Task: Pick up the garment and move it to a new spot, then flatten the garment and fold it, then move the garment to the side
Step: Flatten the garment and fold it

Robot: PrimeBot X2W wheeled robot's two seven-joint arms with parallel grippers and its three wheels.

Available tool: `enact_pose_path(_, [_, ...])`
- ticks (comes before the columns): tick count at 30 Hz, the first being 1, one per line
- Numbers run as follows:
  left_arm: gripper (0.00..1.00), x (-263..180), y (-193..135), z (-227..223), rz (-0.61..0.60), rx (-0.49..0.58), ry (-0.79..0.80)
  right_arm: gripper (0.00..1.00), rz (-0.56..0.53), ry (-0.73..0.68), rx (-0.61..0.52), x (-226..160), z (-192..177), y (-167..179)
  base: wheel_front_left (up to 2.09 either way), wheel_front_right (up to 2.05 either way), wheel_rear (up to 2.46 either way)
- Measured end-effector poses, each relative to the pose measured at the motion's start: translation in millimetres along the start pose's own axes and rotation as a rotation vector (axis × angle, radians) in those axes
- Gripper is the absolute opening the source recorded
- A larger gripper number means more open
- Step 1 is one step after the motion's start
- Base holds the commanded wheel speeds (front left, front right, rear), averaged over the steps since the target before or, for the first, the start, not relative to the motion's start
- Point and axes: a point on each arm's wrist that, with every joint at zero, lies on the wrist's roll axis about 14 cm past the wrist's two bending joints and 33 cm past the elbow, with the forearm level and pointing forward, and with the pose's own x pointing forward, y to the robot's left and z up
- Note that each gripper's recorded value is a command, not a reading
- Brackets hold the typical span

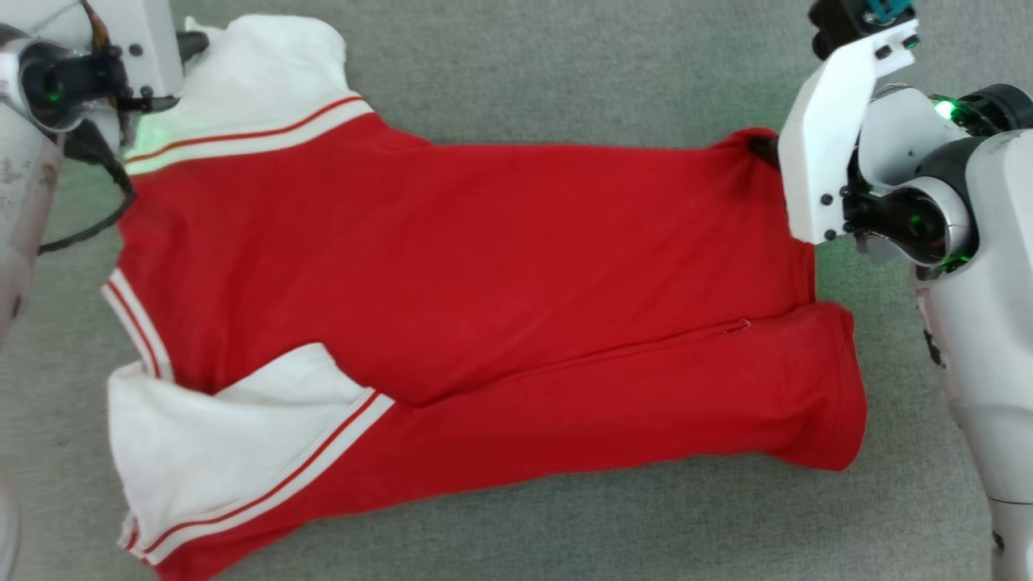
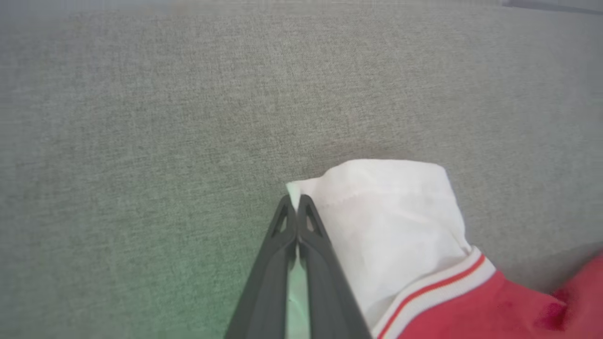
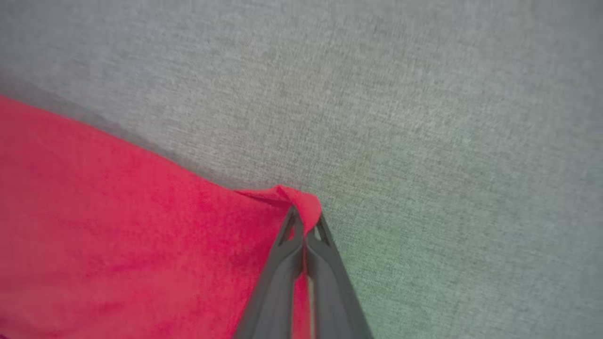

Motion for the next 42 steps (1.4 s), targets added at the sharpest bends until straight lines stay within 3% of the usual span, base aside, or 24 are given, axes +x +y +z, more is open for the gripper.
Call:
enact_pose_path(10, [0.00, -54, -10, 12, -0.029, 0.021, -0.090, 0.00, -0.001, -0.107, -0.047, -24, 6, 4, 0.00, 0.00, 0.00])
enact_pose_path(19, [0.00, -111, -6, -9, -0.019, 0.066, -0.107, 0.00, 0.021, -0.153, -0.069, -50, -8, 15, 0.00, 0.00, 0.00])
enact_pose_path(27, [0.00, -152, -11, -49, -0.004, 0.094, -0.062, 0.00, 0.038, -0.167, -0.082, -71, -26, 25, 0.00, 0.00, 0.00])
enact_pose_path(42, [0.00, -189, -39, -158, -0.024, 0.021, 0.122, 0.00, 0.056, -0.144, -0.057, -86, -65, 32, 0.00, 0.00, 0.00])
